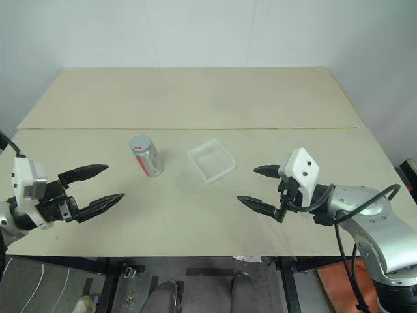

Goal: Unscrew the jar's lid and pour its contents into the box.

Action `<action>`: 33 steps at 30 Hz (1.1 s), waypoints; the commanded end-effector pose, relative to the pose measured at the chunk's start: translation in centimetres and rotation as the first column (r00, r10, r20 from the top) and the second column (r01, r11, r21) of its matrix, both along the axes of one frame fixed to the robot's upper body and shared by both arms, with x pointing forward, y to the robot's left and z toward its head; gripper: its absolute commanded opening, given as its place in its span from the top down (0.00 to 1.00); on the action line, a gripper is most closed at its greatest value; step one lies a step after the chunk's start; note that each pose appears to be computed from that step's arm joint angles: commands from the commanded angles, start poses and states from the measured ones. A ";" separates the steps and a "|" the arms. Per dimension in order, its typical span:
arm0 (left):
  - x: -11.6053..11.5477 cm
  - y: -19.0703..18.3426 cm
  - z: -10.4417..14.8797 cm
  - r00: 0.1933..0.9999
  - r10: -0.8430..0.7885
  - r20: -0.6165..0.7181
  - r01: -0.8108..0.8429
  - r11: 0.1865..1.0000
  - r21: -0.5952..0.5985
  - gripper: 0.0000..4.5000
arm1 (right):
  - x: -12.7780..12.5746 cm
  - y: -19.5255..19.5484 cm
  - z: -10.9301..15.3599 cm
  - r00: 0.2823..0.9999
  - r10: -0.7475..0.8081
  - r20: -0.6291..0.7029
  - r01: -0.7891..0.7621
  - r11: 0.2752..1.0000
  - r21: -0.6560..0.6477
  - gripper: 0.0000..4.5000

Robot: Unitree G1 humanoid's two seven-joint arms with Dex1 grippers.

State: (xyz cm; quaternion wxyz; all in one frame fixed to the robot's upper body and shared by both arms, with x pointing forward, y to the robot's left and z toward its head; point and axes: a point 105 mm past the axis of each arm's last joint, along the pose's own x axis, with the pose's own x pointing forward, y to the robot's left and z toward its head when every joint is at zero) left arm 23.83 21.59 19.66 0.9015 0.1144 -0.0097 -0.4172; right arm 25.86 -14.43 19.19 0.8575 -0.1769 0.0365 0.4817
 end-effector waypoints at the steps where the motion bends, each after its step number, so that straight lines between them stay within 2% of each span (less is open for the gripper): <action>1: -0.4 -0.1 0.9 0.999 0.009 0.037 -0.009 1.000 0.001 0.00 | 0.4 0.1 0.7 0.999 0.011 0.051 -0.011 1.000 0.013 0.00; 5: 0.0 0.0 0.6 0.999 0.027 0.041 -0.026 1.000 -0.006 0.00 | 0.4 0.3 1.3 0.997 0.017 0.078 -0.020 0.999 0.039 0.00; 12: 2.4 -0.4 -0.2 0.993 0.114 0.043 -0.113 0.993 -0.039 0.00 | -0.3 0.2 1.8 0.993 0.023 0.117 -0.024 1.000 0.008 0.00; 15: 3.7 -1.2 -1.1 0.980 0.201 0.007 -0.200 0.977 -0.073 0.00 | -0.1 -0.4 2.4 0.991 -0.014 0.135 0.015 1.000 0.000 0.00; 20: 5.6 -1.4 -2.1 0.924 0.380 0.048 -0.372 0.921 -0.115 0.00 | -0.2 -0.5 2.6 0.990 -0.008 0.138 0.013 0.999 -0.031 0.00; 27: 7.2 -2.0 -2.9 0.898 0.436 0.063 -0.422 0.892 -0.163 0.00 | 0.0 -0.8 3.3 0.988 -0.034 0.149 0.041 0.998 -0.045 0.00; 33: 8.6 -2.8 -3.5 0.872 0.482 0.087 -0.461 0.868 -0.187 0.00 | -0.3 -0.2 3.9 0.991 0.013 0.133 -0.010 1.000 -0.019 0.00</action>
